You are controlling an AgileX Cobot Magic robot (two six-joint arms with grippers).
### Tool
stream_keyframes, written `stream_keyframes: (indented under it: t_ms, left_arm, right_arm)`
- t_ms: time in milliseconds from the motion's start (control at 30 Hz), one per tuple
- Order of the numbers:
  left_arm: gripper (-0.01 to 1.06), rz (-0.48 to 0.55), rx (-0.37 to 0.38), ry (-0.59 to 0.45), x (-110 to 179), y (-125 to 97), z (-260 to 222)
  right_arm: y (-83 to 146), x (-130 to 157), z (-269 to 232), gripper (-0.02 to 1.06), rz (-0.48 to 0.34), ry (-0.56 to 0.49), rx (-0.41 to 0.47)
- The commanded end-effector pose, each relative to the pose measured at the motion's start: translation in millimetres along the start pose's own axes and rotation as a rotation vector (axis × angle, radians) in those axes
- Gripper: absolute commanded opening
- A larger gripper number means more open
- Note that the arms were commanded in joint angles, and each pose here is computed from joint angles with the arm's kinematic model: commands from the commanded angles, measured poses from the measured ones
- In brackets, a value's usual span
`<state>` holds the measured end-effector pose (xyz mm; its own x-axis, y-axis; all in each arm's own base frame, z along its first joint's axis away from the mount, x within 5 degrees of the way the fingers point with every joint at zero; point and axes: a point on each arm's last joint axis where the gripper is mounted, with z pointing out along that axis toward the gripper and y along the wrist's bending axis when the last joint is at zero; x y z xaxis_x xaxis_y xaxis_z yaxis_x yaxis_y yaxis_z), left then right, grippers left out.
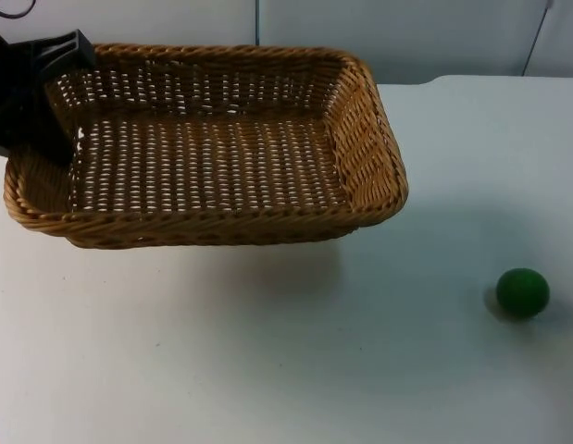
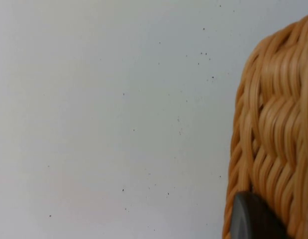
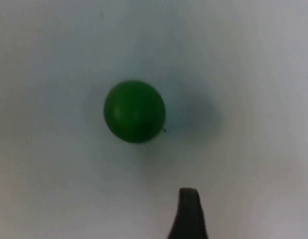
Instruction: Pick up the basket with the left hand and place the ball into the basket with the right hand.
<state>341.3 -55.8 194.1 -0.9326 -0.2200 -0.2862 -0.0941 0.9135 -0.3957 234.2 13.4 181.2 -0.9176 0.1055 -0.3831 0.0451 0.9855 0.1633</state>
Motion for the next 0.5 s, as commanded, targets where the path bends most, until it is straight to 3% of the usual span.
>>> stream_keyframes:
  t_ms: [0,200,467]
  left_arm:
    - [0.0,-0.022,0.018,-0.026,-2.0,-2.0,-4.0]
    - [0.0,-0.019,0.016,-0.025,-1.9,-1.8,-4.0]
    - [0.0,-0.017,0.016,-0.025,-1.9,-1.8,-4.0]
  right_arm:
    - [12.2,-8.6,4.2,0.62,-0.04,-0.081,-0.019]
    - [43.1,-13.0,30.4,0.62,-0.14,-0.124,-0.046]
    - [49.6,-27.5,65.7,0.62,-0.127,-0.036,-0.037]
